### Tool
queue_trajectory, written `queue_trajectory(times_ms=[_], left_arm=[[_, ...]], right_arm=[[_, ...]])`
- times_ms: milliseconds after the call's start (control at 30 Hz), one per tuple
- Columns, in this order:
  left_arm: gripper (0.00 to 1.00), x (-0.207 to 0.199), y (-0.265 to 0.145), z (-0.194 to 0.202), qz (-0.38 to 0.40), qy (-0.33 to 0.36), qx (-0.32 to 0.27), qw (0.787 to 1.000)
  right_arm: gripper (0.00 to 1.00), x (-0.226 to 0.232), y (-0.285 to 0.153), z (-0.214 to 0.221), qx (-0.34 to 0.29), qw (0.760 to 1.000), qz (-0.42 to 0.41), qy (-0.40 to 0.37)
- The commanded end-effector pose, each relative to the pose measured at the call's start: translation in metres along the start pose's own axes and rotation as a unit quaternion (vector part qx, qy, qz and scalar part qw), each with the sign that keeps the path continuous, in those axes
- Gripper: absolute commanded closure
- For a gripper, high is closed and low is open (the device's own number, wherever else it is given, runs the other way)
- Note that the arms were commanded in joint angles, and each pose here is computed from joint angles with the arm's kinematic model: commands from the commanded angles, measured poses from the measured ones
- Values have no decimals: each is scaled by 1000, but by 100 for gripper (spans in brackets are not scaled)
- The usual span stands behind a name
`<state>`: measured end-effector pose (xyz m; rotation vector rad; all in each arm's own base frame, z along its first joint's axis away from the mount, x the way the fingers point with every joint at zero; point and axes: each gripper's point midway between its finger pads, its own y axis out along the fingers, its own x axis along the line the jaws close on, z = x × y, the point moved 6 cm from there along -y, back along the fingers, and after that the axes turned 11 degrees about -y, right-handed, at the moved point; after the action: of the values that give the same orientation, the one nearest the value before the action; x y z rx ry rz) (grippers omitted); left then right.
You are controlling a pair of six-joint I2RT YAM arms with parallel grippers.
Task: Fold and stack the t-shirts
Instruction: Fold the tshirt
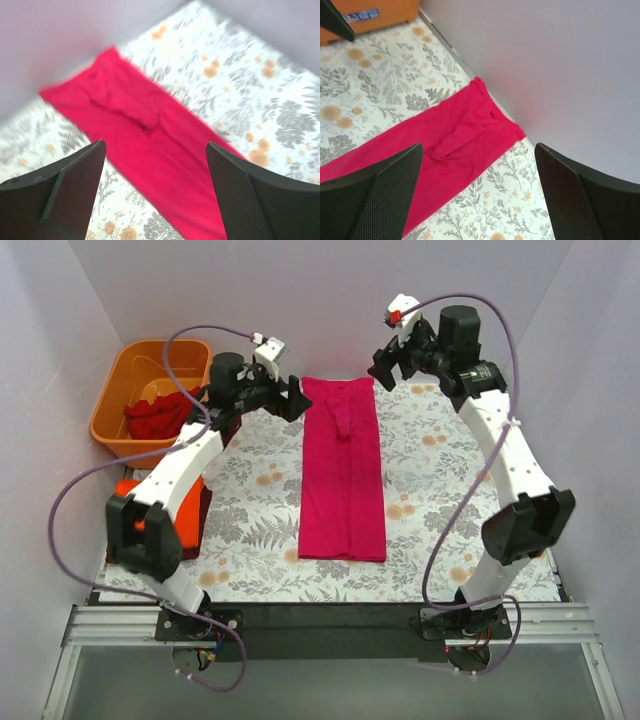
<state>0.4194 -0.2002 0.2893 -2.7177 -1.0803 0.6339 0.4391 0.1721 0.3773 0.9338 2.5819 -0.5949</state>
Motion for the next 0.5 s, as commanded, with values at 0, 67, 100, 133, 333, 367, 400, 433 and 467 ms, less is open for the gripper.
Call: queue_trajectory(times_ms=[0,67,100,133,333,367,400,433,467], left_arm=[[19,-39,-46,-22,48,79,-76,993],[18,-57,-71,-3,102,157,-38,982],[18,-63,-79,9,130,186,-21,974],[18,-73,-84,38,171,191,8,967],[16,-115,-124,130,199,259,65,943],[16,-114,-127,161,205,252,93,941],[16,-120,-132,172,213,266,95,935],[16,-128,-133,191,230,274,111,927],[16,-126,-131,200,216,282,112,928]], right_arm=[[2,27,-24,2,-11,999,-35,-25],[2,50,-41,3,-34,993,-85,-68],[2,60,-63,-11,-56,991,-86,-88],[2,82,-65,12,-42,989,-114,-87],[1,199,-103,75,6,967,-225,-122],[2,211,-109,81,7,964,-232,-129],[2,224,-112,90,14,960,-249,-131],[2,239,-114,96,17,953,-267,-142],[2,259,-119,120,34,945,-291,-145]])
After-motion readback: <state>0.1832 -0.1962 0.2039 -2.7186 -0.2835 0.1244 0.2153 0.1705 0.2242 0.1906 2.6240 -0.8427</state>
